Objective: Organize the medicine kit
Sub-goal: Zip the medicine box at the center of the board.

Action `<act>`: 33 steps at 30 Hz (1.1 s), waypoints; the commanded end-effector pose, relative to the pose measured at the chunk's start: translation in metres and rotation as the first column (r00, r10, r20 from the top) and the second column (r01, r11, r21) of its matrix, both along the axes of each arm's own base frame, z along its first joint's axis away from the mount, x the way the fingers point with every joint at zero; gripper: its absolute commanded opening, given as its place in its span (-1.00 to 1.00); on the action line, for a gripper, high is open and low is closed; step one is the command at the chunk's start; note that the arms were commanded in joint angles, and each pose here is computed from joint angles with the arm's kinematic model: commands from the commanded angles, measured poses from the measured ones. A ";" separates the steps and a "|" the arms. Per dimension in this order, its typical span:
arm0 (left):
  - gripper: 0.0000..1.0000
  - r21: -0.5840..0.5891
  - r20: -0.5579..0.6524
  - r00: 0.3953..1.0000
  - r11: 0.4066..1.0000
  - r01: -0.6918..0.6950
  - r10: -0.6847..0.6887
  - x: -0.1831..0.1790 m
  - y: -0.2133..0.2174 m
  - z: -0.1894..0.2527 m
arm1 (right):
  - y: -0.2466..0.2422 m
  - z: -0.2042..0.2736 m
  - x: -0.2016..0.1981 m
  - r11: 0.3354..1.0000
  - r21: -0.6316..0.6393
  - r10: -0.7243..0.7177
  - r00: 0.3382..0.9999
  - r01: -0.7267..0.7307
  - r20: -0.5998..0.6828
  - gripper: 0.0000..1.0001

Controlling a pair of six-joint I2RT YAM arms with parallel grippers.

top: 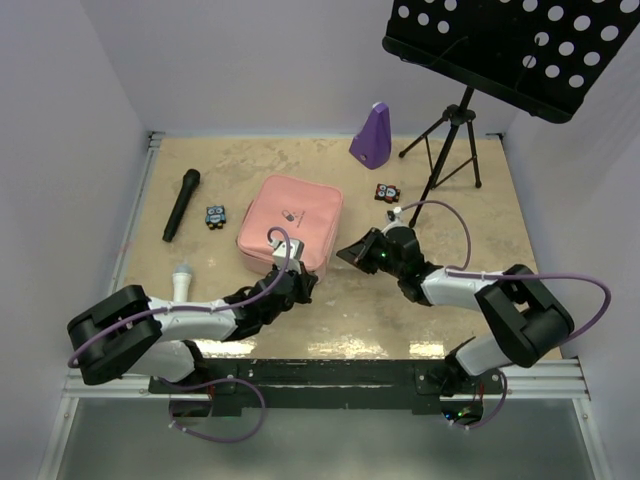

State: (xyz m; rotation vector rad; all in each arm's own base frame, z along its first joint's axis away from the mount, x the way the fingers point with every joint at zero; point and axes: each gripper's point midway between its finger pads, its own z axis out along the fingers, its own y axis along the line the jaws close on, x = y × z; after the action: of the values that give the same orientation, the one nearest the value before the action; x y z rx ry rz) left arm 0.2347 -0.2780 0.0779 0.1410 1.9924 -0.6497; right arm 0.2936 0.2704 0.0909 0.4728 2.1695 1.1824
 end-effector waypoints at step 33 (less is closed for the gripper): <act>-1.00 -0.025 0.053 0.998 0.999 0.030 -0.028 0.010 -0.015 0.019 | 0.065 -0.008 -0.026 0.961 0.044 0.274 0.961 -0.272 -0.038 -1.00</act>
State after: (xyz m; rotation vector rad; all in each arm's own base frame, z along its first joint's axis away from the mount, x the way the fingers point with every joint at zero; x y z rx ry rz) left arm 0.2417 -0.2783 0.0753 0.1584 1.9925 -0.6181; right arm 0.2830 0.3273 0.0928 0.2585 2.2438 1.3403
